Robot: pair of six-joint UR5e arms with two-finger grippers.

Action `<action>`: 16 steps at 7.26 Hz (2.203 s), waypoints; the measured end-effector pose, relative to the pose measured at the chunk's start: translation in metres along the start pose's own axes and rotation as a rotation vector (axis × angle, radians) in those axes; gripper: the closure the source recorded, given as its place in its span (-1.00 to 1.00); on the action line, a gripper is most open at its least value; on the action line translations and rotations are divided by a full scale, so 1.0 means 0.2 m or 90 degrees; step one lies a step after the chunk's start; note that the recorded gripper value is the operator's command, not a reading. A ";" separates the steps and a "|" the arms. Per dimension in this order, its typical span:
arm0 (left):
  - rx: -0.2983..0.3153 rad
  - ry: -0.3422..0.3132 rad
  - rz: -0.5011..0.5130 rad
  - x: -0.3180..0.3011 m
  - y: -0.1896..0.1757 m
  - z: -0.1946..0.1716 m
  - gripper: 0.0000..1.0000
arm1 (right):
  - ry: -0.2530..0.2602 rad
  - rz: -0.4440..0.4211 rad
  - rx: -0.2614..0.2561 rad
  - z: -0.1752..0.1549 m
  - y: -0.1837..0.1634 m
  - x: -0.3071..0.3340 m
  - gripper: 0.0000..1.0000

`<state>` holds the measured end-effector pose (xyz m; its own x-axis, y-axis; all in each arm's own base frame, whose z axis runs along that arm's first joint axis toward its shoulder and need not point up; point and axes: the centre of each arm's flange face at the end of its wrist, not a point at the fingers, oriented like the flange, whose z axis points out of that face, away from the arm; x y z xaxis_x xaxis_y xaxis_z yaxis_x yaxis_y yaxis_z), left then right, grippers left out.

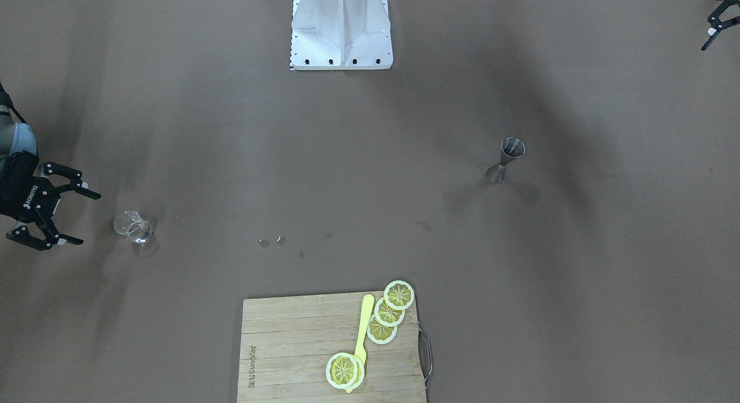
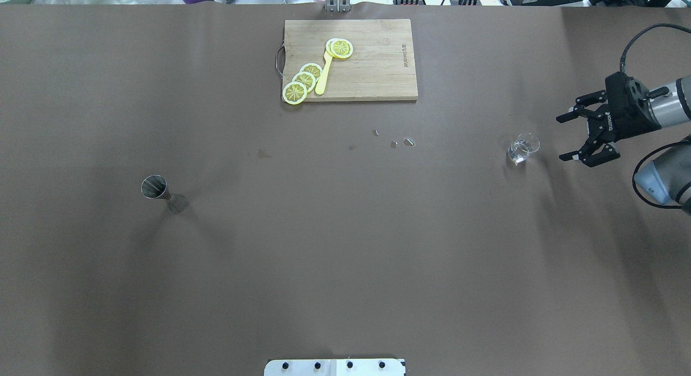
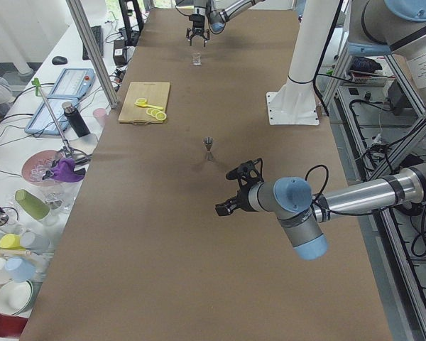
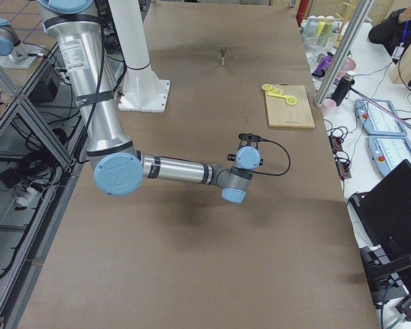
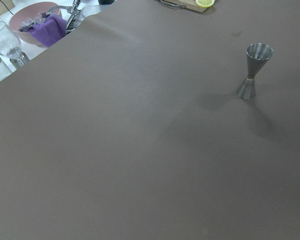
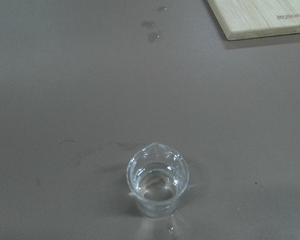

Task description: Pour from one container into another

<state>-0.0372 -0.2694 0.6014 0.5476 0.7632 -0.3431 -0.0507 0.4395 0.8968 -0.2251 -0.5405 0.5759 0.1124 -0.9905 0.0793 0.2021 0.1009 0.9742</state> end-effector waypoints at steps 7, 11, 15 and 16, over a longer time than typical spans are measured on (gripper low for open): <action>0.076 -0.141 -0.025 0.19 -0.12 0.28 -0.97 | 0.025 -0.043 0.008 0.27 -0.09 -0.10 -0.96; 0.168 -0.123 -0.018 0.51 -0.21 0.62 -0.97 | 0.038 -0.045 0.008 0.30 -0.09 -0.11 -0.93; 0.269 -0.180 -0.124 0.85 -0.18 0.80 -0.97 | 0.041 -0.044 0.006 0.32 -0.08 -0.11 -0.90; 0.302 -0.199 -0.149 0.93 -0.16 0.82 -0.97 | 0.039 -0.044 0.006 0.33 -0.09 -0.11 -0.90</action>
<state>0.2029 -0.2198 0.5546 0.7223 0.4652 -0.5117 0.4379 0.2650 0.8591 -0.2954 -0.5270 0.5705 0.1573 -0.9875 -0.0016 0.2027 0.0307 0.9788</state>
